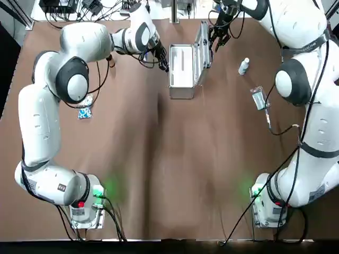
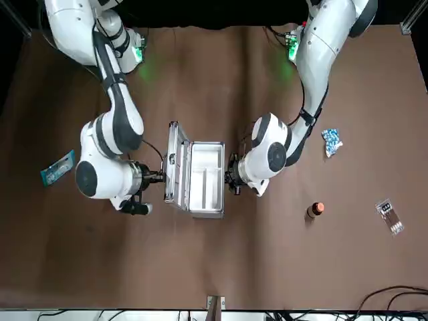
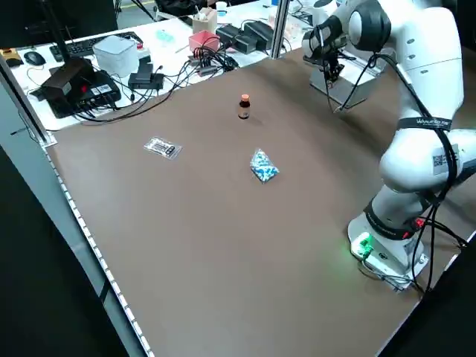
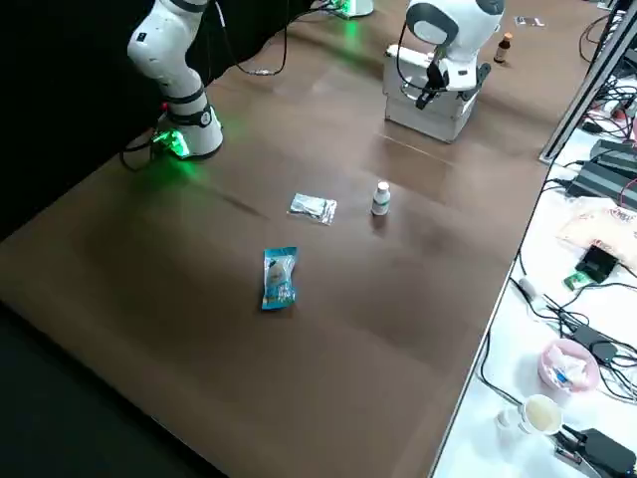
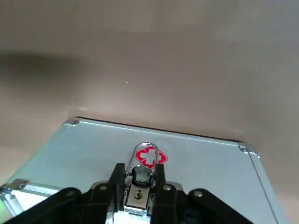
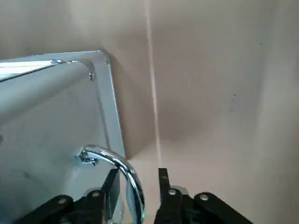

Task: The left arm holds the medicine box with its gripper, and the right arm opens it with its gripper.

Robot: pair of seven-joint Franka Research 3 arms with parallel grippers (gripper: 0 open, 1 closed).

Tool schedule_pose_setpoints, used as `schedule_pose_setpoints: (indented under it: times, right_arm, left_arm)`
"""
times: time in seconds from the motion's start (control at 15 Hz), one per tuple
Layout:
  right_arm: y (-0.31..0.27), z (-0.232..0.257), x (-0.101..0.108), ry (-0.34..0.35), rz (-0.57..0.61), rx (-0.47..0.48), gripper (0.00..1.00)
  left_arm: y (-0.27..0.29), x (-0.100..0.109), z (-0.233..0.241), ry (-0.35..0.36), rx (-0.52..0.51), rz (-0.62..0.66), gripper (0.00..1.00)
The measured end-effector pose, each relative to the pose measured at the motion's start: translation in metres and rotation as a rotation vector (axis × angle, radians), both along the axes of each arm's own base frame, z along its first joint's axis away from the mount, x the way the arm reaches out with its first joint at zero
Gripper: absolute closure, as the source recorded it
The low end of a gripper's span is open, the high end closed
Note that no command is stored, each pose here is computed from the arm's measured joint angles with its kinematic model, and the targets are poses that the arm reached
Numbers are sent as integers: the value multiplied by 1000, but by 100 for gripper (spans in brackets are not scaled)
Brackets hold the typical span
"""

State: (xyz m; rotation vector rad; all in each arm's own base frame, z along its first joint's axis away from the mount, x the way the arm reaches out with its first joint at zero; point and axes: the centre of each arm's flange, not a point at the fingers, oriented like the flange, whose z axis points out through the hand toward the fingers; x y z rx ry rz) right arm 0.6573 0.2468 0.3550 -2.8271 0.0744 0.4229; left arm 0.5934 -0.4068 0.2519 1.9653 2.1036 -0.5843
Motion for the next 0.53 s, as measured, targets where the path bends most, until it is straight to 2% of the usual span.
schedule_pose_setpoints:
  times: [0.27, 0.33, 0.4, 0.53]
  right_arm:
    - [-31, 0, 10, -15, 27, 20, 41]
    - [-40, 1, 13, -25, 35, 26, 41]
    - [-53, 3, 18, -36, 40, 32, 37]
    - [-86, 10, 25, -50, 51, 47, 21]
  left_arm:
    - [0, 0, 0, 0, 0, 0, 70]
    - [0, 0, 0, -1, 0, 1, 68]
    - [2, 2, -1, -7, -1, 10, 61]
    - [6, 7, -2, -23, -4, 27, 42]
